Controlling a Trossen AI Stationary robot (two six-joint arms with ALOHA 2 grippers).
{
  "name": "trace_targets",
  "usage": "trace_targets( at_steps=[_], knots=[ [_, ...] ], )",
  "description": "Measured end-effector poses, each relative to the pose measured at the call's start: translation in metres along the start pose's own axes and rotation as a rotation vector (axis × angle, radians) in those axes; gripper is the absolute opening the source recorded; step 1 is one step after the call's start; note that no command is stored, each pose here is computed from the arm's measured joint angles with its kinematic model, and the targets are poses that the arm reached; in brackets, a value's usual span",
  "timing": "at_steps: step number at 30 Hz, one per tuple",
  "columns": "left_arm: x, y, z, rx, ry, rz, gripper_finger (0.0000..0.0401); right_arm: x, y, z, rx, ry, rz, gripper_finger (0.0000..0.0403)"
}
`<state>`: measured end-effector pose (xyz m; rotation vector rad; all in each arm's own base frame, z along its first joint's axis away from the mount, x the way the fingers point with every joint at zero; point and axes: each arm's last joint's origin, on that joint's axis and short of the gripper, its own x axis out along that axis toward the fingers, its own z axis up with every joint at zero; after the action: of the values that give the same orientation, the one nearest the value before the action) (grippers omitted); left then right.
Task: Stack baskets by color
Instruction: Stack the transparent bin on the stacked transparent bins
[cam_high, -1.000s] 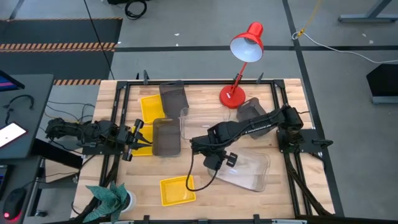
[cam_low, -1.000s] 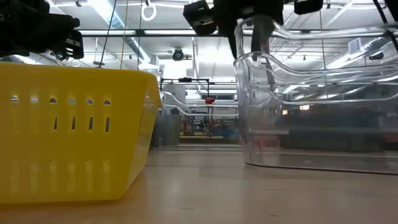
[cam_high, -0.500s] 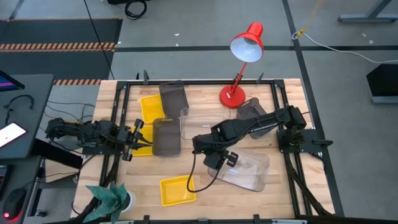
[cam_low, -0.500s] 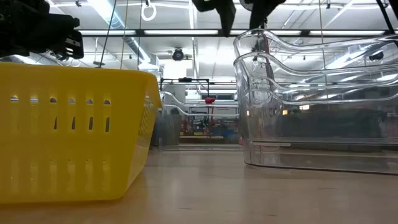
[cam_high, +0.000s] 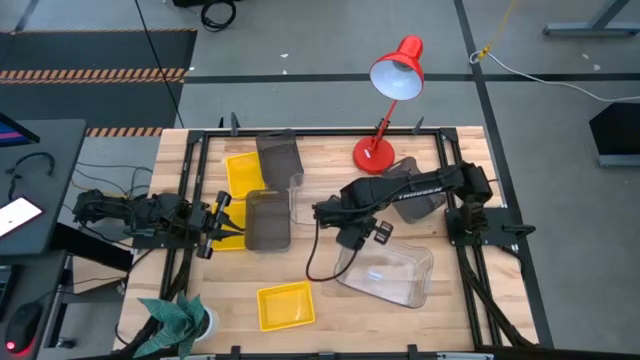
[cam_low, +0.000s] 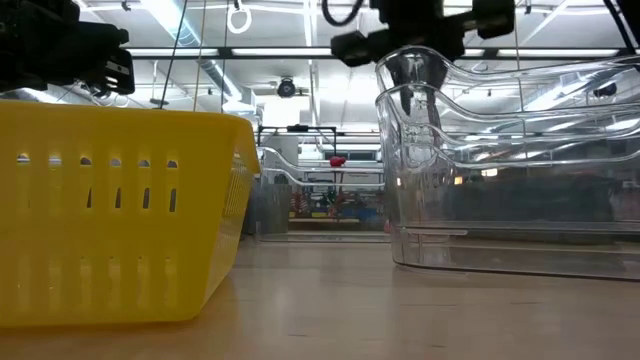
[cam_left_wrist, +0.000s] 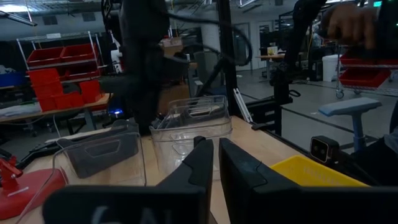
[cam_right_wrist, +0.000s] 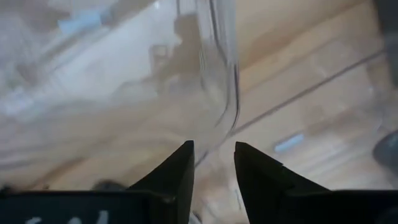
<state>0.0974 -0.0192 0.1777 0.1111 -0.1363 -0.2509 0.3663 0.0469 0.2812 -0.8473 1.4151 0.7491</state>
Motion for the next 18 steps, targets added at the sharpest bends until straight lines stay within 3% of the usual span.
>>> trace_targets(
  at_steps=[10, 18],
  knots=[
    [0.0, 0.0, 0.0, 0.0, 0.0, 0.0, 0.0033, 0.005, 0.015, -0.038, 0.022, 0.077, -0.069, 0.0103],
    [0.0, 0.0, 0.0, 0.0, 0.0, 0.0, 0.0033, 0.023, 0.026, -0.065, -0.061, 0.181, -0.09, 0.0103]
  ],
)
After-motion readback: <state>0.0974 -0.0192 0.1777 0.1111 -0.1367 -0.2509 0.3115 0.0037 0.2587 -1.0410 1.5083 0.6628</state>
